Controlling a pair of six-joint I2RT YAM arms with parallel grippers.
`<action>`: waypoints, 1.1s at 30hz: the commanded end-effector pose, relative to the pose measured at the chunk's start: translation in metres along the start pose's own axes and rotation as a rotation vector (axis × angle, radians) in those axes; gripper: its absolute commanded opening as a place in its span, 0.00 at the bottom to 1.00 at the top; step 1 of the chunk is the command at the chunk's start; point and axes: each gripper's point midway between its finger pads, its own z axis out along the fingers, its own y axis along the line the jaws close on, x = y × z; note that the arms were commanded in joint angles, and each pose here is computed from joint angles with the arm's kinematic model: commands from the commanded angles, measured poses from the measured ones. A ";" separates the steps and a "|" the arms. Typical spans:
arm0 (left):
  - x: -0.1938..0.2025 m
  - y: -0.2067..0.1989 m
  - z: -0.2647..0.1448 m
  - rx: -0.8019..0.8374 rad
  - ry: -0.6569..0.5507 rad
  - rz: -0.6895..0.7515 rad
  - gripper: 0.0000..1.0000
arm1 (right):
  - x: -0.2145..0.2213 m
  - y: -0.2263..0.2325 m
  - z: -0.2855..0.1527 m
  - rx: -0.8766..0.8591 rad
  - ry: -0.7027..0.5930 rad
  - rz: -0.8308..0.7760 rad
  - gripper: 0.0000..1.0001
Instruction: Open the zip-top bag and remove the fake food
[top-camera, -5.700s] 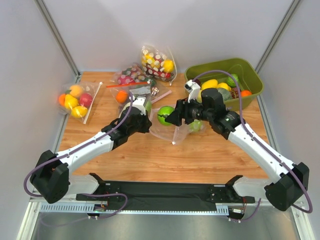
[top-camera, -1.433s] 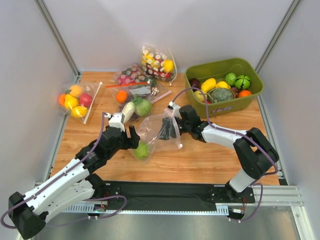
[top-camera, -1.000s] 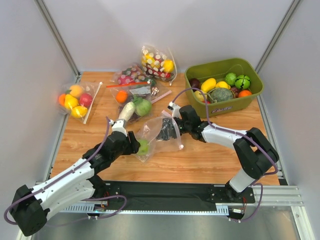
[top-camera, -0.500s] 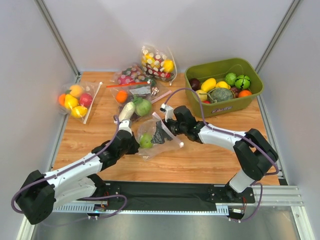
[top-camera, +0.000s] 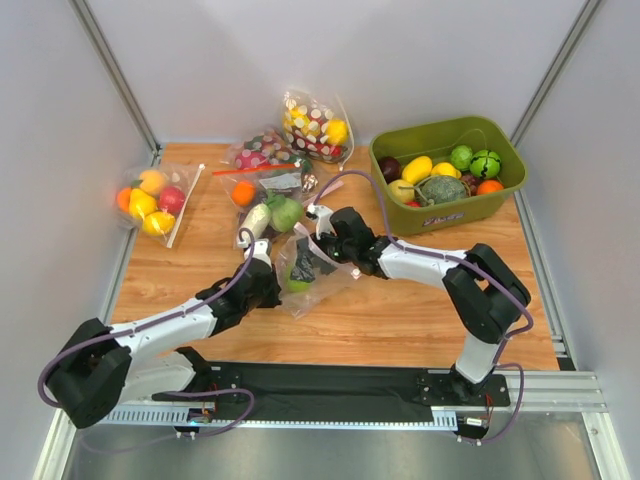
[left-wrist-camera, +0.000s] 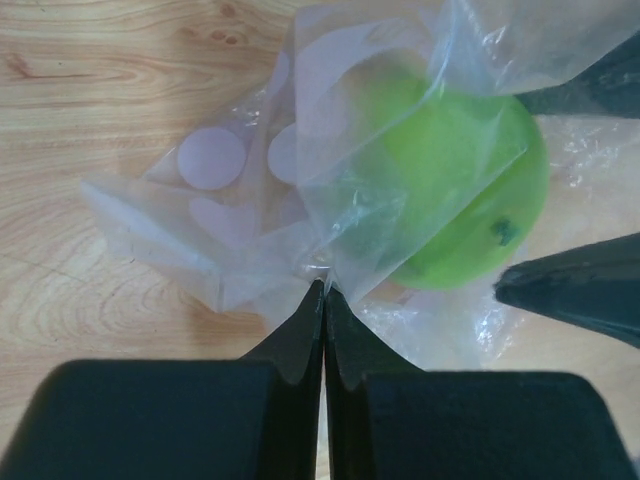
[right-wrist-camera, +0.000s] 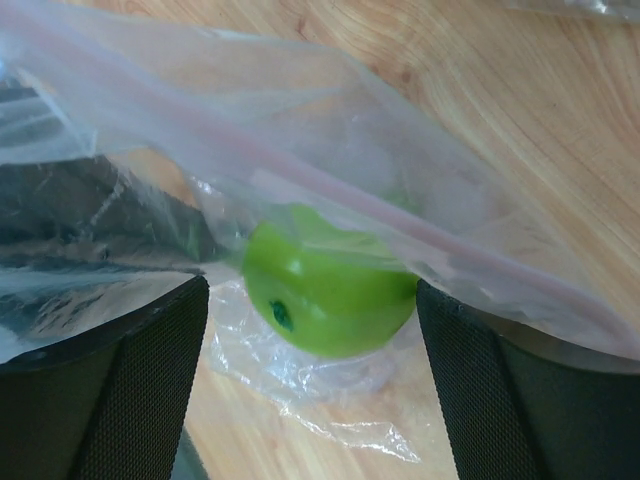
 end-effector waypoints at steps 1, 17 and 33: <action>-0.012 -0.013 0.005 0.045 -0.026 0.023 0.00 | -0.018 0.005 0.014 0.030 -0.045 -0.093 0.86; -0.019 -0.011 0.011 0.047 -0.029 0.045 0.00 | 0.045 -0.025 0.048 0.157 0.149 -0.160 0.86; -0.041 0.022 0.002 -0.022 -0.066 -0.015 0.00 | 0.012 -0.014 -0.010 0.152 0.104 -0.116 0.33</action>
